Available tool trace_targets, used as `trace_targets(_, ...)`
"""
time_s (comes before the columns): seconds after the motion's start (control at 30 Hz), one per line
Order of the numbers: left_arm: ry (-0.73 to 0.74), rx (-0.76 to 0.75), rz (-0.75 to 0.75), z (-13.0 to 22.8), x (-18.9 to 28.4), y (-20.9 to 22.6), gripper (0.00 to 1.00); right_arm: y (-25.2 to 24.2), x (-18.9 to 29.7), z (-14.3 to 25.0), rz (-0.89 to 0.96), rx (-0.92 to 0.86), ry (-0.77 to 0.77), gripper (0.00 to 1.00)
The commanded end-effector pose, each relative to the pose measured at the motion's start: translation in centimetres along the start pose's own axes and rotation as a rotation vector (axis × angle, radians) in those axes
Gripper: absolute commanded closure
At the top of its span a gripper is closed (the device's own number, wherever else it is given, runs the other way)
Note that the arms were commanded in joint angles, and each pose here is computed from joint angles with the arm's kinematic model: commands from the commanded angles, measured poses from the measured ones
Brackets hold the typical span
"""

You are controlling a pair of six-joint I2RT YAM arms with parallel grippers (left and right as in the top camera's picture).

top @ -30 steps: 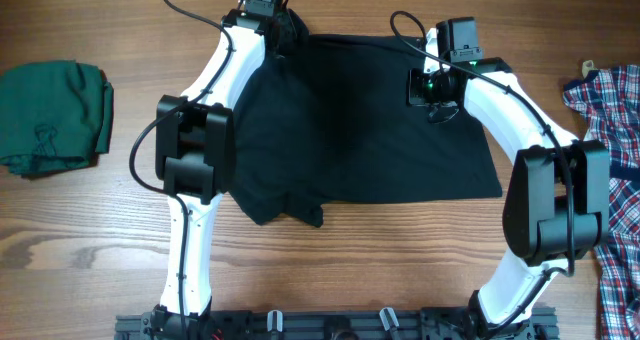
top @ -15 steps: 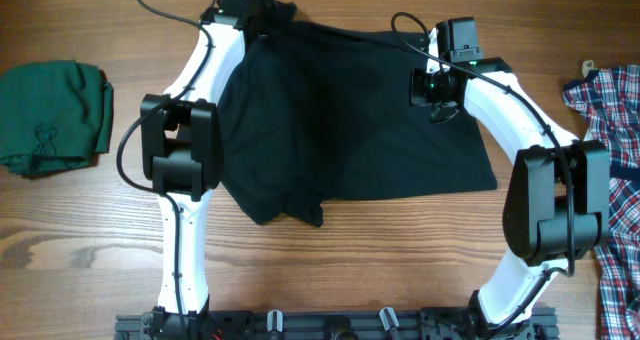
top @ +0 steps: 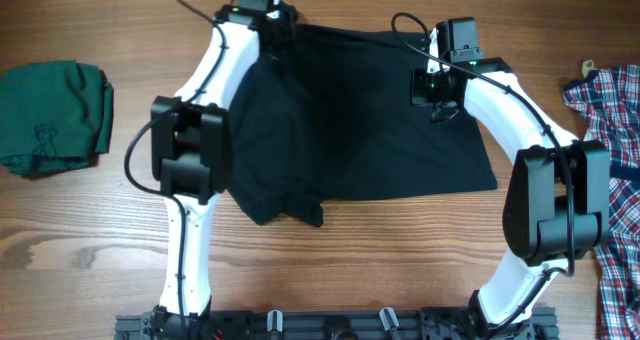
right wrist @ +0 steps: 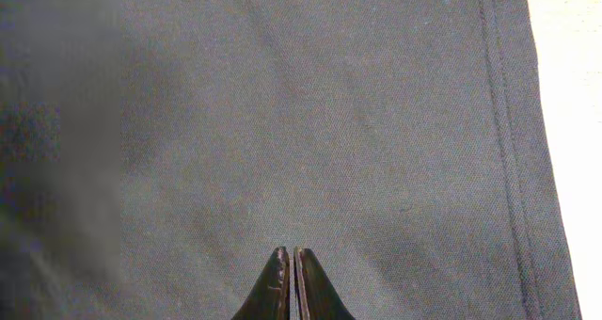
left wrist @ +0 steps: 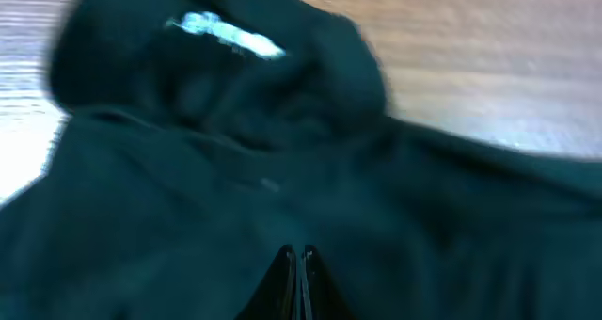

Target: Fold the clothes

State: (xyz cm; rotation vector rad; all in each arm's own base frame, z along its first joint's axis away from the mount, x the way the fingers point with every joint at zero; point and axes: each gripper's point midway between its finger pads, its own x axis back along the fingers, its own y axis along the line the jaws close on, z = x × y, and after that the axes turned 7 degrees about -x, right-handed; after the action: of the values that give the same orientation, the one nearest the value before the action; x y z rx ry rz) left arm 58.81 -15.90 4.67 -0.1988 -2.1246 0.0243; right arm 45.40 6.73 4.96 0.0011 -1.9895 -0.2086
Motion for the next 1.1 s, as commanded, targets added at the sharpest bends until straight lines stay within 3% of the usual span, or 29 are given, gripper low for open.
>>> trace_targets(0.0, -0.083, -0.124, -0.065, -2.7, 4.1, -1.9, 0.96, -0.1, -0.2, -0.3, 0.018, -0.006, -0.008, 0.96)
trace_targets(0.17, -0.034, -0.192, -0.079, -1.1, 2.8, -2.4, 0.96, -0.1, -0.2, -0.3, 0.018, -0.006, -0.009, 0.96)
trace_targets(0.6, -0.099, -0.191, -0.078, -2.6, 2.2, -1.6, 0.96, -0.1, -0.2, -0.3, 0.018, -0.006, -0.008, 0.96)
trace_targets(1.07, -0.013, -0.25, -0.089, 0.7, -2.6, -0.9, 0.96, -0.5, -1.1, 0.9, 0.026, -0.006, 0.004, 0.96)
